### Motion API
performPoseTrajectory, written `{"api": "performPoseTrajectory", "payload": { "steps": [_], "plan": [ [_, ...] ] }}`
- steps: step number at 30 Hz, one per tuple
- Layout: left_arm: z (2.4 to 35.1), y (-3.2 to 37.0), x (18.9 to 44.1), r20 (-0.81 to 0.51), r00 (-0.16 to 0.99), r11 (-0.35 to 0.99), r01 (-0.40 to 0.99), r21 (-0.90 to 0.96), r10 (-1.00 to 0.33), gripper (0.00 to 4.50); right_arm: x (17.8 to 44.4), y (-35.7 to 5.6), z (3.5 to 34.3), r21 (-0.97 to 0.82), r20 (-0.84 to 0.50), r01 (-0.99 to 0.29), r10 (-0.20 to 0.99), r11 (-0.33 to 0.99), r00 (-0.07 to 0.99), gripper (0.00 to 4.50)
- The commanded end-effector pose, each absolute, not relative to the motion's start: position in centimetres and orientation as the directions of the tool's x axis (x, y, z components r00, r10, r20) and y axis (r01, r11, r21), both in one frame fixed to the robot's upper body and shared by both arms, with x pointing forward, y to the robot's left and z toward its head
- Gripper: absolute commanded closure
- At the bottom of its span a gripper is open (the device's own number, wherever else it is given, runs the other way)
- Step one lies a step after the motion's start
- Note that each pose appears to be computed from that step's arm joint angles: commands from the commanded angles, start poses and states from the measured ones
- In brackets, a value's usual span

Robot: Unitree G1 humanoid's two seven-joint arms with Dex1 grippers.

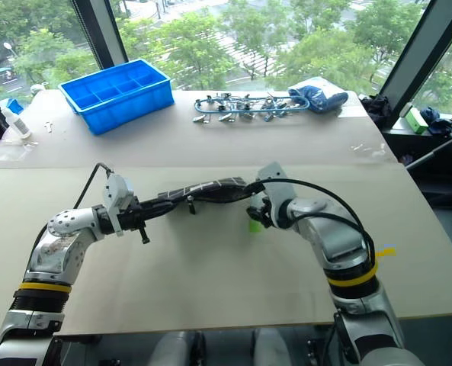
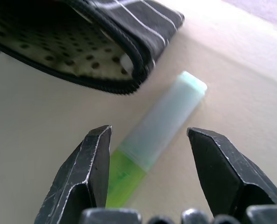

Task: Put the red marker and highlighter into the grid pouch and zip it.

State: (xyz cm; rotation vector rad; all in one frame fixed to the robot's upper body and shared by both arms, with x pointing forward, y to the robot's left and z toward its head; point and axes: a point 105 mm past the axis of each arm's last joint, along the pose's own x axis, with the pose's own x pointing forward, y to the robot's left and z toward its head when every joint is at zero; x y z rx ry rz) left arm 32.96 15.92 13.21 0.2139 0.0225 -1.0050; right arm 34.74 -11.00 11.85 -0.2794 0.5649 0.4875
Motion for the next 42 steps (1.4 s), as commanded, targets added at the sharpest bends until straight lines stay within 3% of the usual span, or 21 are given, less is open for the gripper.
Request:
{"api": "performPoseTrajectory", "payload": {
  "steps": [1,12,13,14,19,26,31,34,36,39,42],
  "plan": [
    [14.3,15.7,32.8,-0.074,0.540,0.519,0.833,0.193,-0.838,4.50,35.4,-10.8,12.1,-0.140,-0.560,-0.480,0.330,0.866,0.760,1.58],
    [14.1,15.3,32.8,-0.056,0.546,0.529,0.829,0.185,-0.836,4.50,35.4,-10.3,10.3,-0.160,-0.593,-0.485,0.309,0.860,0.744,1.58],
    [14.1,15.3,32.8,-0.054,0.547,0.530,0.828,0.185,-0.836,4.50,35.4,-10.5,10.2,-0.168,-0.594,-0.483,0.303,0.859,0.746,2.10],
    [14.1,15.3,32.8,-0.053,0.547,0.530,0.827,0.185,-0.835,4.50,35.4,-10.7,10.1,-0.174,-0.594,-0.482,0.299,0.859,0.747,2.26],
    [14.2,15.3,32.9,-0.049,0.546,0.530,0.828,0.185,-0.836,4.50,35.6,-12.4,10.5,-0.173,-0.574,-0.437,0.271,0.883,0.773,3.94],
    [14.2,15.2,33.0,-0.048,0.542,0.526,0.831,0.184,-0.839,4.50,37.6,-17.1,14.0,-0.300,-0.472,-0.325,0.156,0.897,0.868,4.06],
    [14.3,15.1,33.2,-0.048,0.536,0.521,0.834,0.182,-0.843,4.50,38.9,-18.4,21.4,-0.485,-0.187,-0.253,0.183,0.837,0.965,4.06],
    [14.3,15.0,33.2,-0.049,0.530,0.515,0.838,0.178,-0.846,4.50,38.1,-16.0,25.9,-0.594,-0.007,-0.274,0.335,0.757,0.942,4.06],
    [14.3,14.9,33.3,-0.049,0.528,0.513,0.840,0.176,-0.848,4.50,36.3,-13.3,26.6,-0.696,0.014,-0.348,0.495,0.629,0.869,4.06],
    [14.3,14.7,33.4,-0.048,0.523,0.509,0.843,0.175,-0.851,4.50,33.4,-11.4,23.7,-0.815,-0.164,-0.465,0.632,0.345,0.757,4.06],
    [14.4,14.8,33.4,-0.046,0.523,0.509,0.843,0.175,-0.851,4.50,31.6,-11.7,21.1,-0.849,-0.307,-0.511,0.660,0.135,0.686,4.06]
  ]
}}
